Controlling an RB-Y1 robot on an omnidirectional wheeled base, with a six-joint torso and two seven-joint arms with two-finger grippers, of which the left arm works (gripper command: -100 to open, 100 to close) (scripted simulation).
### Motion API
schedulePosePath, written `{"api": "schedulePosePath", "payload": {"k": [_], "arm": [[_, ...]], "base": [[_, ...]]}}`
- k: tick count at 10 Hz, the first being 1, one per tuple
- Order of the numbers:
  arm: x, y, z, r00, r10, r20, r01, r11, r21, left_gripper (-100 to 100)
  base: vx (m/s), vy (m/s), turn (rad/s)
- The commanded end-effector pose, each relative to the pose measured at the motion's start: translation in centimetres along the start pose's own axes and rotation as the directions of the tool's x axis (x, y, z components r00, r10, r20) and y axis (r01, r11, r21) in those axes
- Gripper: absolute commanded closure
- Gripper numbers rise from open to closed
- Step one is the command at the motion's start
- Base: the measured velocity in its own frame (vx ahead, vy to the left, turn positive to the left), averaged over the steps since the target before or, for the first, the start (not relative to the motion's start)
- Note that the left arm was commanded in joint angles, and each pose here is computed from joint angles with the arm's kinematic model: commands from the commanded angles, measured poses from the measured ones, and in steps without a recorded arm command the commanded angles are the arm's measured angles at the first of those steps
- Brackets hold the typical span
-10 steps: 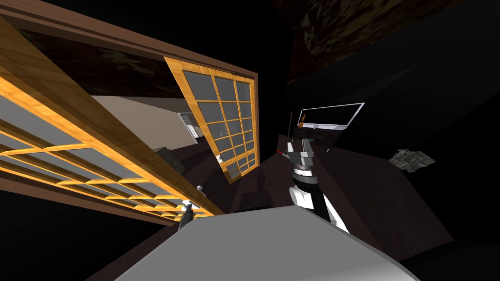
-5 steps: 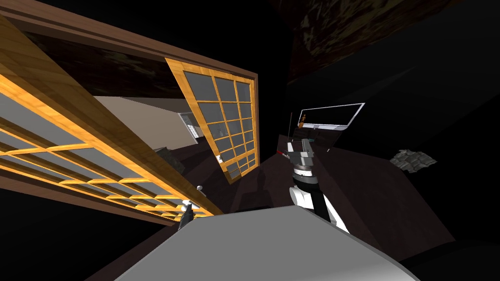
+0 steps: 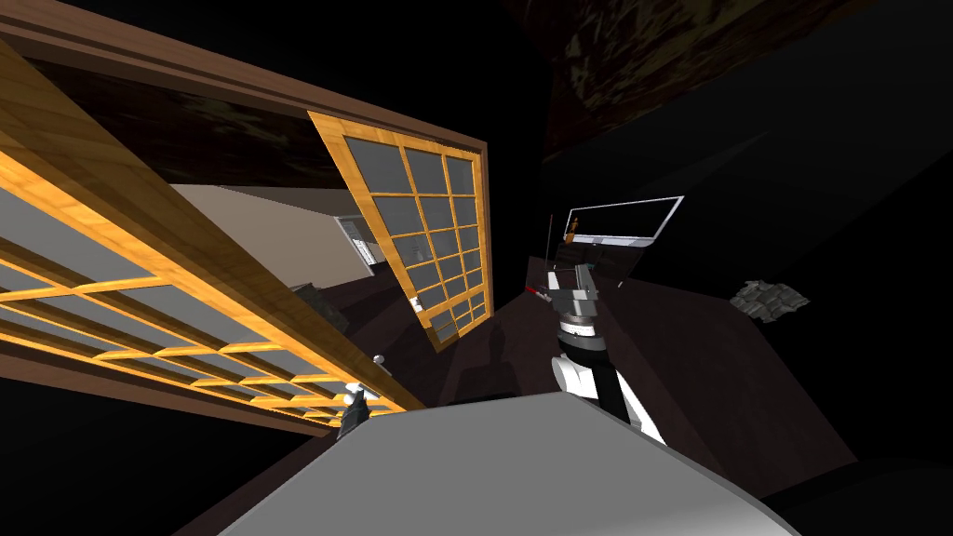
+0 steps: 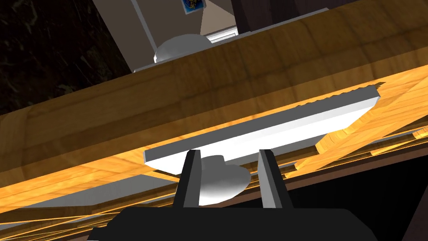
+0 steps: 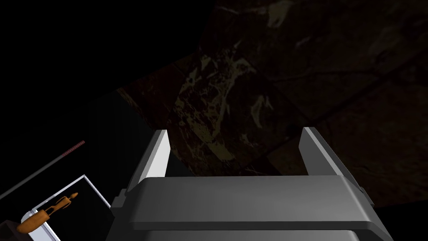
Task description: Pull the door open
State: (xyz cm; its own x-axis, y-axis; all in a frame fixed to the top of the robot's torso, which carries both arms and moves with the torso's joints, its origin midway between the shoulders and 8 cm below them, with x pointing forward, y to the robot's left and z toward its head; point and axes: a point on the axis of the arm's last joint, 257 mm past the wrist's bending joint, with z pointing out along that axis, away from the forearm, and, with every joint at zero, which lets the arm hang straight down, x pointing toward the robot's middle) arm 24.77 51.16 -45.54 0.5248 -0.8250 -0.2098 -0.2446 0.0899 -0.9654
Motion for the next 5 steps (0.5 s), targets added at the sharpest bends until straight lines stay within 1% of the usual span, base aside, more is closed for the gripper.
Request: {"api": "schedulePosePath", "payload": {"k": [1, 3, 5], "arm": [[-2.31, -0.33, 0.62, 0.9983, -0.045, 0.038, 0.045, 0.999, 0.005, 100], [-2.31, -0.48, 0.77, 0.994, -0.102, 0.04, 0.101, 0.9948, 0.011, 100], [-2.22, -0.69, 0.96, 0.9864, -0.159, 0.04, 0.159, 0.9872, 0.018, 100]], "base": [[0.014, 0.023, -0.047], [-0.005, 0.02, -0.075], [-0.016, 0.01, -0.056]]}}
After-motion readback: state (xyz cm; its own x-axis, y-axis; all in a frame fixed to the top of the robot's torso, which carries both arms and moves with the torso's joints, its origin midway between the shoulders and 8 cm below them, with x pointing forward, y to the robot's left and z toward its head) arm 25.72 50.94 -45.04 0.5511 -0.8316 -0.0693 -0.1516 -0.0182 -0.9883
